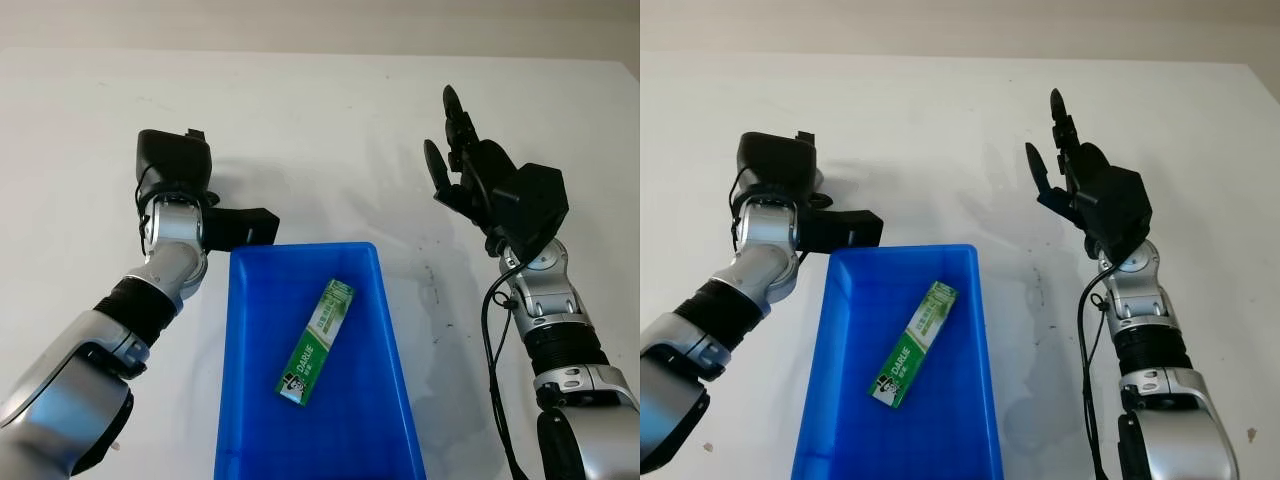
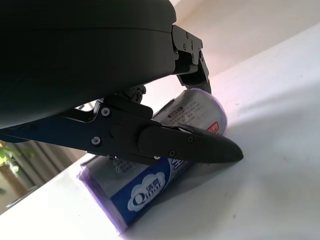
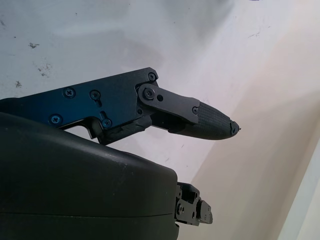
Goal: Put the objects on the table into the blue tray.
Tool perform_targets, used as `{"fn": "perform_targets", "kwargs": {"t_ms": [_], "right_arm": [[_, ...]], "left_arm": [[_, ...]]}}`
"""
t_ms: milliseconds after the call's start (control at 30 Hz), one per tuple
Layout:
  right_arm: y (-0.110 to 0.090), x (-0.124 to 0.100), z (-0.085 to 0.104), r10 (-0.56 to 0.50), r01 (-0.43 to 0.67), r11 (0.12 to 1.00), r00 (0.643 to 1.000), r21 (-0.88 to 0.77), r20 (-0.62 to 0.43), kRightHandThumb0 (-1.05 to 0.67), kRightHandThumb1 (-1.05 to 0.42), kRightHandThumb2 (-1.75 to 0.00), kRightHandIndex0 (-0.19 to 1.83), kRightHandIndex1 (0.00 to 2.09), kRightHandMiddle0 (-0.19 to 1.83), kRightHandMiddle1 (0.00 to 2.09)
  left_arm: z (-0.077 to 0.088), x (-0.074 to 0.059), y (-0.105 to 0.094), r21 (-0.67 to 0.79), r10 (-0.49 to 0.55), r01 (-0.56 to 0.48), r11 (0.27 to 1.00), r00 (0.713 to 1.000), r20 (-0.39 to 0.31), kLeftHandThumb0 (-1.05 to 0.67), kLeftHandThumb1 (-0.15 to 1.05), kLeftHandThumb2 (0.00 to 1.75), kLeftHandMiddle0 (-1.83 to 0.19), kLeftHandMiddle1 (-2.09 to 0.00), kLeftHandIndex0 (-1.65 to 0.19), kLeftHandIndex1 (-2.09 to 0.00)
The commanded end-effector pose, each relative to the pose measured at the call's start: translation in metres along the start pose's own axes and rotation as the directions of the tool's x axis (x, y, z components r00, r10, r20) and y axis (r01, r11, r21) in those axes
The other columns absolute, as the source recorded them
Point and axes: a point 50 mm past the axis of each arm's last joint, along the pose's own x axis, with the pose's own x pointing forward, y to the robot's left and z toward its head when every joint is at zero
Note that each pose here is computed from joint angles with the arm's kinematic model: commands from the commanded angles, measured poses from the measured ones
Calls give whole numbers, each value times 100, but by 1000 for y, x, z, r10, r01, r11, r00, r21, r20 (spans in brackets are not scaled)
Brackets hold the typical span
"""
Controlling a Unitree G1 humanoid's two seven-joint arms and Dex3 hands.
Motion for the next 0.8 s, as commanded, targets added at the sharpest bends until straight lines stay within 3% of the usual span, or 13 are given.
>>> {"fn": "perform_targets", "kwargs": {"t_ms": [0,33,100,233,267,400,767], "right_arm": [[-2,0,0,-6,6,1000,1000,8,8,-61,-105,-68,-19,0,-19,0],[-2,0,0,-4,4,1000,1000,10,8,-61,-105,-68,-19,0,-19,0],[-2,1,0,0,0,1000,1000,1,3,-61,-105,-68,-19,0,-19,0],[-1,1,1,6,-6,1000,1000,-16,8,-60,-105,-70,-19,0,-19,0],[-1,0,0,6,-5,1000,1000,-16,9,-60,-105,-70,-19,0,-19,0],[-1,-1,-2,7,-6,1000,1000,-9,6,-60,-105,-69,-19,0,-19,0],[-1,-3,-4,5,-5,999,1000,-34,14,-58,-105,-71,-19,0,-19,0]], "left_arm": [[-1,-3,3,-33,44,-44,998,999,10,-45,105,44,-67,-209,-2,-111],[-1,-4,7,-39,63,-62,997,998,17,-46,105,45,-61,-209,-5,-106],[0,-5,14,-34,96,-95,995,995,32,-49,105,45,-52,-209,-4,-125],[-1,-7,24,17,199,-202,979,975,102,-48,105,42,-59,-209,-9,-156],[-2,-6,25,-3,221,-222,975,969,110,-46,105,40,-60,-209,-11,-151],[-6,-5,26,-129,348,-332,934,929,126,-45,105,40,-59,-209,-10,-202],[-12,-2,25,-413,538,-461,785,839,87,-41,105,35,-87,-209,-22,-209]]}}
